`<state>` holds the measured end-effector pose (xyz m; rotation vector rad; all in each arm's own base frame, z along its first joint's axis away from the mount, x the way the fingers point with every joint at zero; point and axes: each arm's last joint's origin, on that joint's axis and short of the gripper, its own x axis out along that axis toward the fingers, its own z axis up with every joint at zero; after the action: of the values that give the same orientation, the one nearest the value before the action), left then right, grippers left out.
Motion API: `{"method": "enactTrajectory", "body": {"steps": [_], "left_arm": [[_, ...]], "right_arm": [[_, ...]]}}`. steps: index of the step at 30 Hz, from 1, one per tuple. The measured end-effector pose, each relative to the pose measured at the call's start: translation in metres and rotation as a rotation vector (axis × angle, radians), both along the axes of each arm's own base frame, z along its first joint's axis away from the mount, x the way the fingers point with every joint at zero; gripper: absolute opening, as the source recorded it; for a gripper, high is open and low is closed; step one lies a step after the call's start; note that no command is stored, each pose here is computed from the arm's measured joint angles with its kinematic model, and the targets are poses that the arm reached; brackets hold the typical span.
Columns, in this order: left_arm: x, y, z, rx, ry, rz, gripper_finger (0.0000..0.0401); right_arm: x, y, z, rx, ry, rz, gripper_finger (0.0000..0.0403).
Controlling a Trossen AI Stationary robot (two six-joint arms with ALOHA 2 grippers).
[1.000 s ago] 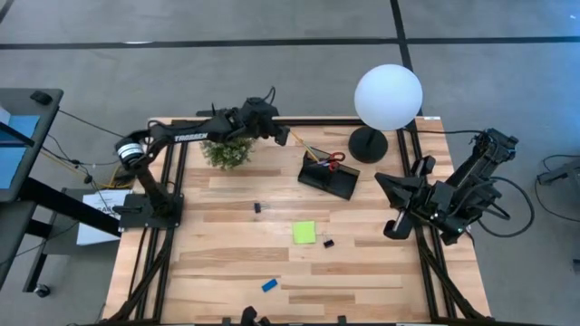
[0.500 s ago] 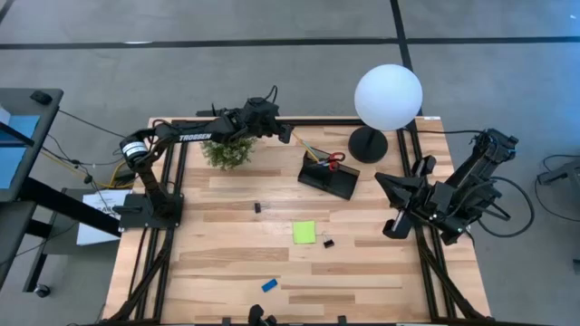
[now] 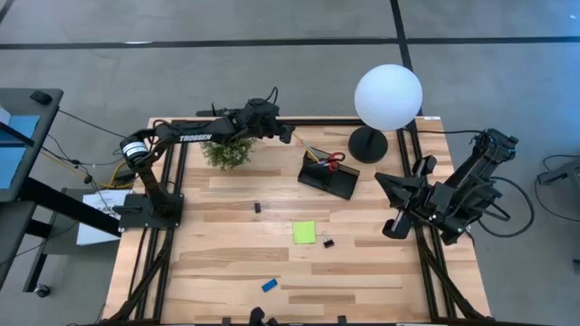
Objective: Pick and place office supplies into organizer
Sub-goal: Put the yellow pencil into the black desk organizer
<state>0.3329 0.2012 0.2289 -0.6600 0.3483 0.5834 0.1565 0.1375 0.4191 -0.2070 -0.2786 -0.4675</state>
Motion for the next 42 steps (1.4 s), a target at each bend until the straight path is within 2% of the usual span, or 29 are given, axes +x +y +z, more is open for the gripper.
{"method": "enactTrajectory", "body": {"steps": [8,10,15,25,28,33,42], "left_arm": [[0.002,-0.003,0.001,-0.022,-0.027,-0.008,0.0164],[0.004,-0.006,0.002,-0.068,-0.062,-0.054,0.0158],[0.006,-0.008,0.003,-0.067,-0.07,-0.086,0.0146],[0.012,-0.013,0.01,0.058,-0.104,-0.157,0.0107],[0.015,-0.015,0.014,0.114,-0.123,-0.181,0.0081],[0.016,-0.015,0.014,0.132,-0.126,-0.177,0.0015],[0.02,-0.023,0.017,0.164,-0.141,-0.211,0.0007]], "right_arm": [[0.0,0.0,0.0,0.0,0.0,0.0,0.0],[0.0,0.0,0.0,0.0,0.0,0.0,0.0],[0.0,0.0,0.0,0.0,0.0,0.0,0.0],[0.0,0.0,0.0,0.0,0.0,0.001,0.0],[0.0,0.0,0.0,0.0,0.0,0.001,0.0],[0.0,0.0,0.0,0.0,0.0,0.001,0.0],[0.0,0.0,0.0,-0.002,0.002,0.001,0.0]]}}
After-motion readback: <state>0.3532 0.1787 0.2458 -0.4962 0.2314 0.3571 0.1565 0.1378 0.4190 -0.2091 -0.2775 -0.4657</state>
